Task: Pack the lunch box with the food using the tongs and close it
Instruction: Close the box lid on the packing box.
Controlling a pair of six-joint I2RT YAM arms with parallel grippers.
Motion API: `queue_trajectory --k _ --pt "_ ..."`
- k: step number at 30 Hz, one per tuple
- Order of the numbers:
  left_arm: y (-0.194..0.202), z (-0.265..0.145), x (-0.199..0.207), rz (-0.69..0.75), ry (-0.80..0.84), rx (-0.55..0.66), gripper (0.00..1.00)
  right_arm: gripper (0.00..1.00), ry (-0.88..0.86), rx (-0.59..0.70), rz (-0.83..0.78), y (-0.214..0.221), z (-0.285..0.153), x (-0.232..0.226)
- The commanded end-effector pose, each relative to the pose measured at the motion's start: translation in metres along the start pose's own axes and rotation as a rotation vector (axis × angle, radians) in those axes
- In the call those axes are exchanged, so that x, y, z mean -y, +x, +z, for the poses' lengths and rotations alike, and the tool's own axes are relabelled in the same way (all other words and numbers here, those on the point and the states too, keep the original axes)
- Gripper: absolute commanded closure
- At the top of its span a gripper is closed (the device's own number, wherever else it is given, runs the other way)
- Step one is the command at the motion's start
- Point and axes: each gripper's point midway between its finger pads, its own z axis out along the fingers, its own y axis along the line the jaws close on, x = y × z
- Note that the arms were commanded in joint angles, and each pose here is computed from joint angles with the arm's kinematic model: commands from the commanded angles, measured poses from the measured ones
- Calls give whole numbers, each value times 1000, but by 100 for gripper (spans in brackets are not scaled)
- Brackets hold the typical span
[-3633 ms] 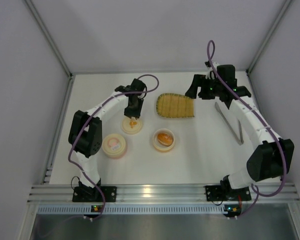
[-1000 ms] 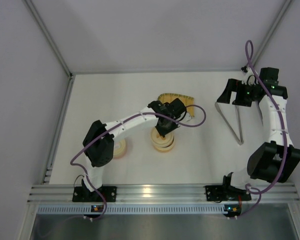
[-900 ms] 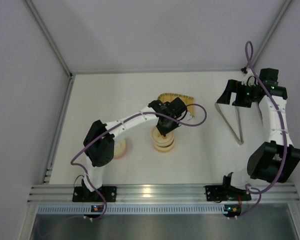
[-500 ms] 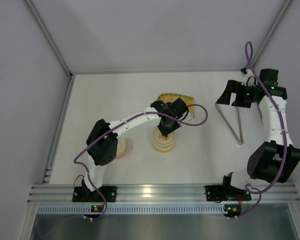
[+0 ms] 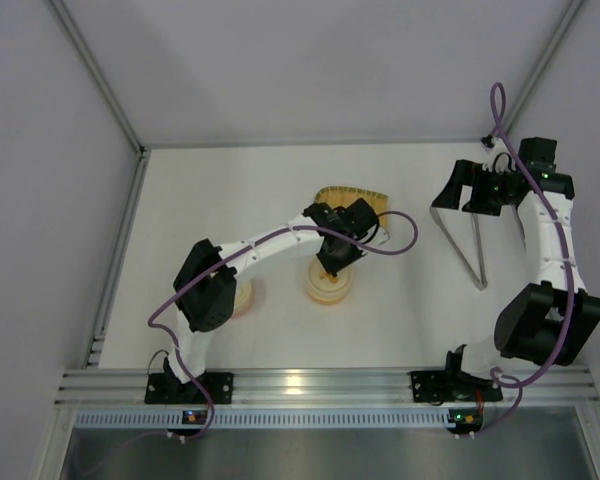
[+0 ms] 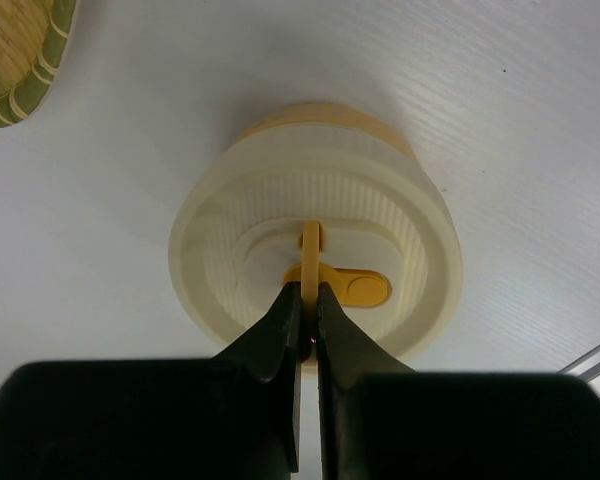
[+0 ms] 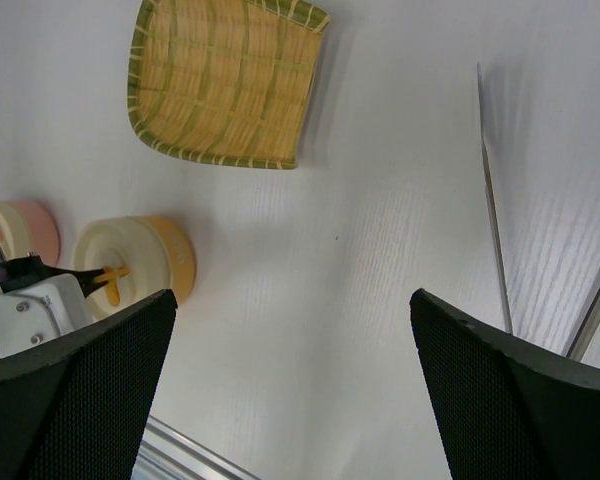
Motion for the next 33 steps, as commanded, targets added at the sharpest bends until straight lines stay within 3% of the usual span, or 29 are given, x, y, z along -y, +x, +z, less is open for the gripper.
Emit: queue_trajectory --k 1,13,33 --pt "-8 -3 8 -10 18 24 100 0 -18 16 9 -5 -3 3" --pt "5 8 -1 -9 -34 -1 100 1 -25 9 7 -2 -2 2" --pt "-7 -20 -7 -17 -17 66 100 1 -36 2 23 1 1 2"
